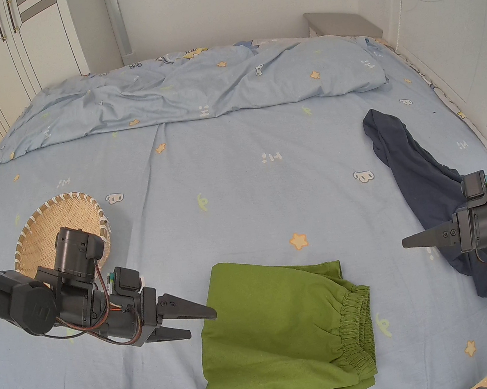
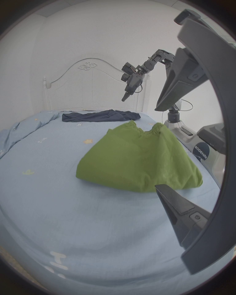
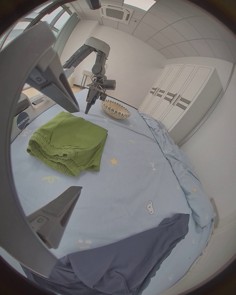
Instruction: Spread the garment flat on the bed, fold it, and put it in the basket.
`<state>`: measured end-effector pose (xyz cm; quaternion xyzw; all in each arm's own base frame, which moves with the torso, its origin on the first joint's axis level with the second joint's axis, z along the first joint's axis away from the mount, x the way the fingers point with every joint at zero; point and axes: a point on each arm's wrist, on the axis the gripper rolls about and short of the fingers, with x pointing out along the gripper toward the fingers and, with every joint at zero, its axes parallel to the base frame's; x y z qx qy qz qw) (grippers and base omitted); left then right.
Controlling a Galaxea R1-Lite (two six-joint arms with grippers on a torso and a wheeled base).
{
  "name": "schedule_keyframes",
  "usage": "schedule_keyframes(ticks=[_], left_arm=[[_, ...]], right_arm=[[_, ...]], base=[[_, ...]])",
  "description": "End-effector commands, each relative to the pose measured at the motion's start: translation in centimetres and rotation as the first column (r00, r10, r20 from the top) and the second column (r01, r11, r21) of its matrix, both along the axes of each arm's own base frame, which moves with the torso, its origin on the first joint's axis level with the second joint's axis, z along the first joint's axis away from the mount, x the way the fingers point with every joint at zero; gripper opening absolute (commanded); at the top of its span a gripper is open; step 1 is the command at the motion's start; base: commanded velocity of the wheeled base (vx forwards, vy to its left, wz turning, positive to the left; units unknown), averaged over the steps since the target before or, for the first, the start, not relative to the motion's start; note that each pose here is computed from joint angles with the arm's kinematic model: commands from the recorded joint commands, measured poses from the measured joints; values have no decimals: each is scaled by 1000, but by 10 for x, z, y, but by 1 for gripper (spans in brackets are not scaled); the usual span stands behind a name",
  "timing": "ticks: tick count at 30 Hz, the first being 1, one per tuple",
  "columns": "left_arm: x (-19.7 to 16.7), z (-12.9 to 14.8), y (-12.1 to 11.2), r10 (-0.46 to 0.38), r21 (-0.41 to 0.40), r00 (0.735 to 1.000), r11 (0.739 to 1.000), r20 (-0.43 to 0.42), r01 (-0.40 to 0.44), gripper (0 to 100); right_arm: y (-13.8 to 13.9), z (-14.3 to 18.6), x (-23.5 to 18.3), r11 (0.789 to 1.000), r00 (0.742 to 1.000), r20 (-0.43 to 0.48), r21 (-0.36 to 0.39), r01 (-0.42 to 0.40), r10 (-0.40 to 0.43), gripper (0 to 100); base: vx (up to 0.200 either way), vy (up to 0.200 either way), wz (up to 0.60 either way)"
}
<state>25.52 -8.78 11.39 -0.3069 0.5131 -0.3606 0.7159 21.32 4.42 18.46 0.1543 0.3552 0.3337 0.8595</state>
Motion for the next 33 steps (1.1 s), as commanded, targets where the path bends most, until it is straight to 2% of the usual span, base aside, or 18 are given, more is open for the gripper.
schedule_keyframes(ticks=[1,12,19,25,33], left_arm=[[8,-36,9,-1,39,999,999,-52,3,100],[14,-61,4,-70,69,996,995,-58,73,100],[20,-74,-14,-117,58,993,991,8,117,100],[23,-79,-17,-122,54,992,991,31,120,100],[22,-79,-39,-162,34,987,986,21,161,100]], right_arm=[[2,3,-5,1000,1000,16,4,-12,12,100],[3,2,-6,1000,1000,12,2,-17,17,100],[7,-1,-7,999,999,3,-2,-34,34,100],[7,-1,-7,999,999,2,-1,-37,37,100],[9,-2,-7,999,999,-2,-3,-48,48,100]], base=[[0,0,0],[0,0,0],[0,0,0],[0,0,0],[0,0,0]])
